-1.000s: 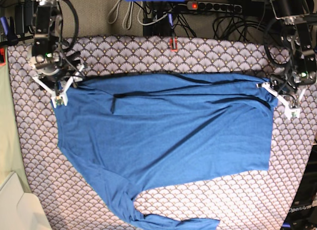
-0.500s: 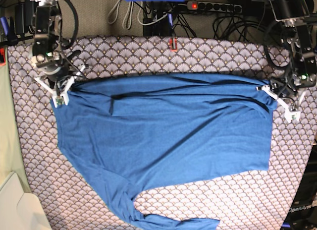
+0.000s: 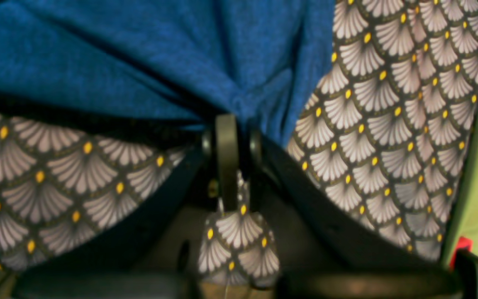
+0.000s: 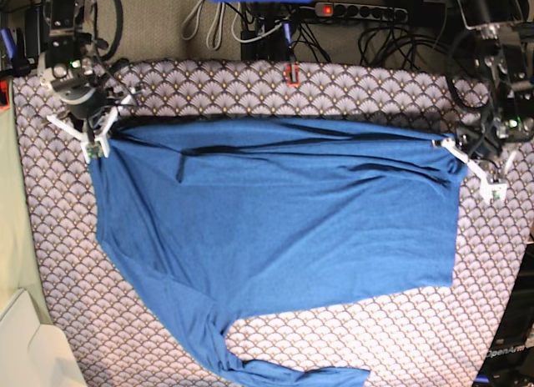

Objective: Fold the T-shirt properly
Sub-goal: 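Stretch the shoulder edge taut between both grippers and lay it flat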

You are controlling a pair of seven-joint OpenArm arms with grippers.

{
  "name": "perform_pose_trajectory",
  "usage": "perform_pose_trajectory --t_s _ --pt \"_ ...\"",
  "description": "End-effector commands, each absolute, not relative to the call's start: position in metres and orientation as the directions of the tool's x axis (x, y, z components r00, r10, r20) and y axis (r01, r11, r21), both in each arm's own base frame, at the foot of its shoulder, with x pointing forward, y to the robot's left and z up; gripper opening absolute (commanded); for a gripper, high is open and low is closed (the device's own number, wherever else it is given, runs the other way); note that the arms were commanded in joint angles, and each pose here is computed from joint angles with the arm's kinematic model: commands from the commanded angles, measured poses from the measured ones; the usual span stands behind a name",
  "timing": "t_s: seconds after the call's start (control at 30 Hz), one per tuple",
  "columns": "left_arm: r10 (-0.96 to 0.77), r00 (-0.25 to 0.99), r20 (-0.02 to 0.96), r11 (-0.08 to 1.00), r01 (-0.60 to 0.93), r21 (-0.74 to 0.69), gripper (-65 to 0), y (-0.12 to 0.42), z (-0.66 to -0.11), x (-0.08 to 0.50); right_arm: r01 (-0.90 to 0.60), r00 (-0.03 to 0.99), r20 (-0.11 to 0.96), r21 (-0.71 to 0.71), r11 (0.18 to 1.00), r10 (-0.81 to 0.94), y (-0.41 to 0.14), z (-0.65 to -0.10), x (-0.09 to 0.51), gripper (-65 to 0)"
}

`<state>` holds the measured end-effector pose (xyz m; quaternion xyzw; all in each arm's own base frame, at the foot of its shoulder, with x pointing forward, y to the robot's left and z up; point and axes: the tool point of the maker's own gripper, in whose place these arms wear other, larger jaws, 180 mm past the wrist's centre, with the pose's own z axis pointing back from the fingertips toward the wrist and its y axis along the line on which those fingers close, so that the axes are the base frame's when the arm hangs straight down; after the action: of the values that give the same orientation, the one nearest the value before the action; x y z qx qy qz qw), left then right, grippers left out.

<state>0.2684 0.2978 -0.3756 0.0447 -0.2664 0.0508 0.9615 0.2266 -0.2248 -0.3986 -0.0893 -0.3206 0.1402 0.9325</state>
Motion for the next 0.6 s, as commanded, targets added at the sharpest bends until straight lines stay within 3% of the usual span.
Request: perform_pose_trajectory --t_s 0.0,0.57 --pt "0.059 0.837 0.544 0.989 -0.123 0.083 -64.5 0.304 -0.362 0.273 -0.206 0.744 0.578 -0.278 0.938 0.335 -0.229 -0.392 0.225 -65.0" --pt "0.023 0.891 0.453 0.987 -0.093 0.134 -64.5 0.312 -0.378 0.233 -0.245 0.81 0.471 -0.269 0.931 0.349 -0.237 -0.414 0.166 -65.0"
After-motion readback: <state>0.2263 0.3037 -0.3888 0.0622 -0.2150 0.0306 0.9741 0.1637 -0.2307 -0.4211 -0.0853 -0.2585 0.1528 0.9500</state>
